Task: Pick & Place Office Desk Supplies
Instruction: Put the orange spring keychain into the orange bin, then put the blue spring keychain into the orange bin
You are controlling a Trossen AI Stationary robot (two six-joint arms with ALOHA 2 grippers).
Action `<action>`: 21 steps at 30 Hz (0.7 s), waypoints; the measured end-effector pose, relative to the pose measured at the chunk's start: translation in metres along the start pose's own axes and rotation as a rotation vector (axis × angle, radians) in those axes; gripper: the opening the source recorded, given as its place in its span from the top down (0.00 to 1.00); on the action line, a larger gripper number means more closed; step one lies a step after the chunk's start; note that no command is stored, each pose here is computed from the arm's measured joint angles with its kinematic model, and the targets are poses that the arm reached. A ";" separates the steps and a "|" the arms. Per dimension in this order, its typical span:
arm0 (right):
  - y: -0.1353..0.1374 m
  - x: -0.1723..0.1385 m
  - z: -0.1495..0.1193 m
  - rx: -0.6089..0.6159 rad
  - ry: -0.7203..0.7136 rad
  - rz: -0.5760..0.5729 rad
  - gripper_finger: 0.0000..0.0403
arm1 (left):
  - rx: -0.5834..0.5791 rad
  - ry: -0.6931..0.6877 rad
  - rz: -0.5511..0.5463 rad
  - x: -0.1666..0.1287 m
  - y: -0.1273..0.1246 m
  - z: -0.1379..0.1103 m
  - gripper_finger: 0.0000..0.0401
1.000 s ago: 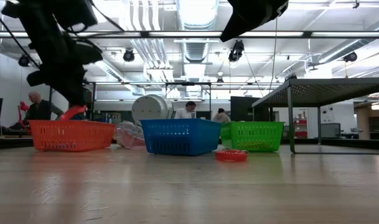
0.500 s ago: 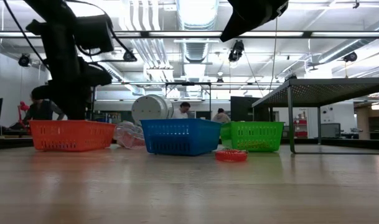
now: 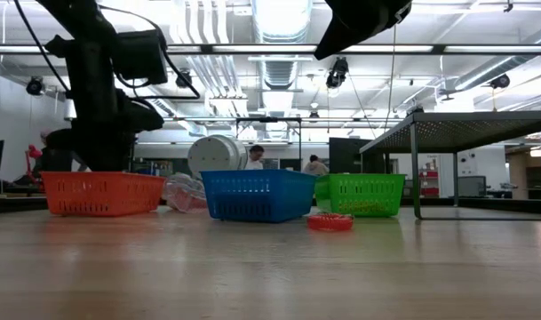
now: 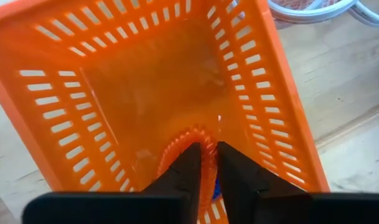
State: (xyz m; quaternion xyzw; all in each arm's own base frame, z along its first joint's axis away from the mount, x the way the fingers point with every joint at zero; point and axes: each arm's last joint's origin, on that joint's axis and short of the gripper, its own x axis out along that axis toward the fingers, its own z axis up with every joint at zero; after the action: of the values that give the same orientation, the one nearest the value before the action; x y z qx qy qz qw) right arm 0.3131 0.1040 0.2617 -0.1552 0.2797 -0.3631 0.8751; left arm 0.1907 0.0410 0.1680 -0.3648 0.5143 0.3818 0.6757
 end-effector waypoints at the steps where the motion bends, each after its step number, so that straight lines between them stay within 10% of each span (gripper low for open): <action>1: 0.000 0.000 0.000 0.000 0.000 0.000 0.51 | -0.001 0.000 0.000 0.000 0.000 0.000 0.85; 21: 0.000 0.000 0.000 0.000 0.000 0.000 0.51 | 0.011 -0.008 -0.009 -0.001 -0.001 0.002 0.51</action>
State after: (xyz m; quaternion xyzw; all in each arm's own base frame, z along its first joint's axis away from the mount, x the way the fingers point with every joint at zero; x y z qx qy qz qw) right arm 0.3131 0.1040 0.2617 -0.1552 0.2797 -0.3632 0.8751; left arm 0.1921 0.0418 0.1694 -0.3618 0.5120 0.3773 0.6817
